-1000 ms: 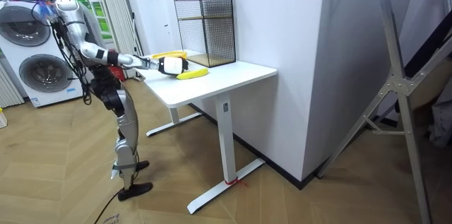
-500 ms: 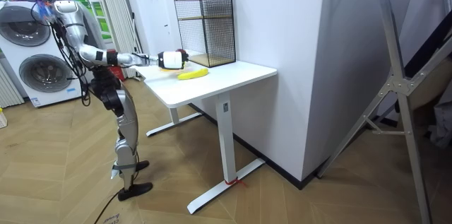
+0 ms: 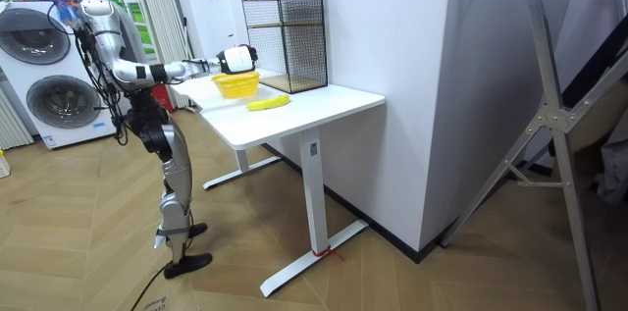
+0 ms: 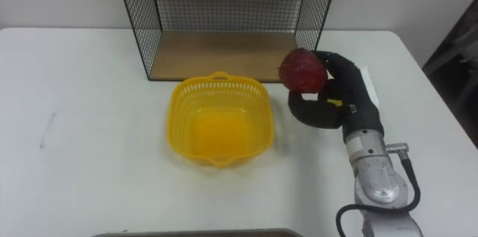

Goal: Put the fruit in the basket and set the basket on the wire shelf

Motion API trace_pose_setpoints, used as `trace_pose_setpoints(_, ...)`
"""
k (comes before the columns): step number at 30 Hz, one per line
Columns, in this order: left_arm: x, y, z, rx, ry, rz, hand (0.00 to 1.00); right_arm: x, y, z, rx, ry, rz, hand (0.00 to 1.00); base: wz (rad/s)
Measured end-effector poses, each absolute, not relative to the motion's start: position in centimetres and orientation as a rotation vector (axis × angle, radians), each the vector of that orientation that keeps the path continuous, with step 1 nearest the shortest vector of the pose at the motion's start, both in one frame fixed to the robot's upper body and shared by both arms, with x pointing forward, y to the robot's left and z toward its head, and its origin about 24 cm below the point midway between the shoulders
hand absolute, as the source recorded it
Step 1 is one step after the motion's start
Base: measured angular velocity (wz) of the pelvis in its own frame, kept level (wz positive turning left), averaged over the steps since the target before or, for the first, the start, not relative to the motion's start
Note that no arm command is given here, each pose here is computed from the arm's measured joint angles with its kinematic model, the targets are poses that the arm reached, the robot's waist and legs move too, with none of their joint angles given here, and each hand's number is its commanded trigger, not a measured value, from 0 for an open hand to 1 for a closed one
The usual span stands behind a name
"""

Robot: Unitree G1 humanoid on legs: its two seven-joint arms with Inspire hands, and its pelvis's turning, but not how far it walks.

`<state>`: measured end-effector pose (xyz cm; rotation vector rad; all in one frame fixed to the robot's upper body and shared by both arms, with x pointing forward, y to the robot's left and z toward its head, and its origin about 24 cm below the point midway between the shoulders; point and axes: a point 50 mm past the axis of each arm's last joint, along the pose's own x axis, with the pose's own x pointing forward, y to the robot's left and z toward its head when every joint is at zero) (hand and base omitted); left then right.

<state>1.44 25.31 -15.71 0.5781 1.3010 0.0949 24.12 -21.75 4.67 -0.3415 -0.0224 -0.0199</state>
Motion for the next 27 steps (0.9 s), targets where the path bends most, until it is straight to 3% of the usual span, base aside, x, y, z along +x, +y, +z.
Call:
trace_pose_setpoints(12, 3.3, 25.2, -15.6, 0.587, 1.252, 0.088, 0.00, 24.1, -19.2, 4.5, -0.604, -0.007, 0.173, 1.00, -0.01)
trace_pose_setpoints(14, 3.5, 25.2, -15.6, 0.588, 1.248, 0.087, 0.00, 24.1, -18.8, 4.8, -0.629, -0.021, 0.196, 0.80, 0.00)
trace_pose_setpoints(15, 3.6, 25.2, -15.6, 0.588, 1.244, 0.087, 0.00, 24.1, -18.6, 4.9, -0.636, -0.028, 0.206, 0.55, 0.00)
trace_pose_setpoints(16, 3.7, 25.2, -15.6, 0.589, 1.243, 0.086, 0.00, 24.1, -18.5, 4.9, -0.640, -0.032, 0.215, 0.00, 0.00)
trace_pose_setpoints(27, 4.2, 24.9, -15.6, 0.597, 1.230, 0.070, 0.00, 24.0, -18.2, 4.8, -0.661, -0.023, 0.245, 0.00, 0.00)
